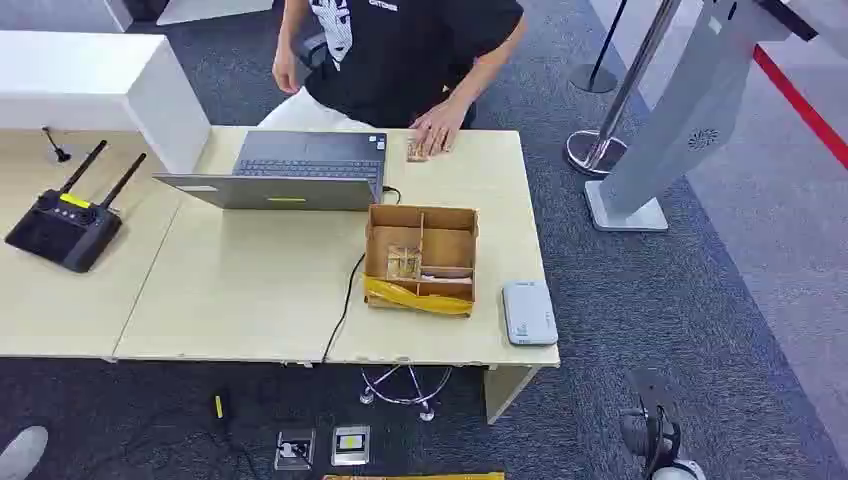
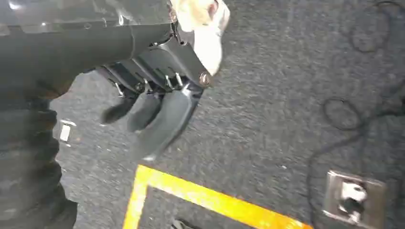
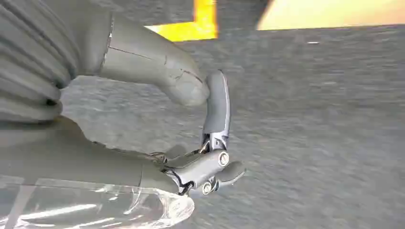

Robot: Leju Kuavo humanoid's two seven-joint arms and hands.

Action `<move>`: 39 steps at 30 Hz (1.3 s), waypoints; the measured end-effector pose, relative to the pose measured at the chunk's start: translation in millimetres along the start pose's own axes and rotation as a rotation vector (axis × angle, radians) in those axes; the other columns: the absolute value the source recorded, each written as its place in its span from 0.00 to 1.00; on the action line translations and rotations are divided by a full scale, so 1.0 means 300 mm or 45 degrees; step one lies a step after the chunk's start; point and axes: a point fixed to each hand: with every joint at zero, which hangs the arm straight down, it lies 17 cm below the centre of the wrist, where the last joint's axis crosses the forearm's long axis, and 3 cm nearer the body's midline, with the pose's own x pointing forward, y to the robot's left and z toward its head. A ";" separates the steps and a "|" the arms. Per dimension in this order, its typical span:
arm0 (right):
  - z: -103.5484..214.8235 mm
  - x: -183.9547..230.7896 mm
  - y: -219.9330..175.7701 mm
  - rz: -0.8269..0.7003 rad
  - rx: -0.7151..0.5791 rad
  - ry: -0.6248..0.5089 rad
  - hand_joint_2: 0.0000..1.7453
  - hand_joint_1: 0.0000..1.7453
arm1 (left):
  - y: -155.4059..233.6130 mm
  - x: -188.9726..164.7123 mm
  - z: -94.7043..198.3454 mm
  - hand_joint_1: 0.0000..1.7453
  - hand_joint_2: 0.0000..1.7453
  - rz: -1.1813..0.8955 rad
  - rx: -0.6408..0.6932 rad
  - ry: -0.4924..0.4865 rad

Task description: Pass the card to the sensor for recognition and then transmit it.

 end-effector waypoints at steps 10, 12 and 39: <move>0.038 0.422 0.055 0.067 -0.033 -0.435 1.00 0.00 | -0.126 0.137 0.009 0.00 1.00 0.134 -0.054 -0.191; 0.050 0.464 0.064 0.081 -0.036 -0.478 1.00 0.00 | -0.137 0.149 0.011 0.00 1.00 0.145 -0.058 -0.208; 0.610 1.322 0.489 0.743 -0.150 -1.433 1.00 0.00 | -0.487 0.395 0.119 0.00 1.00 0.424 -0.266 -0.482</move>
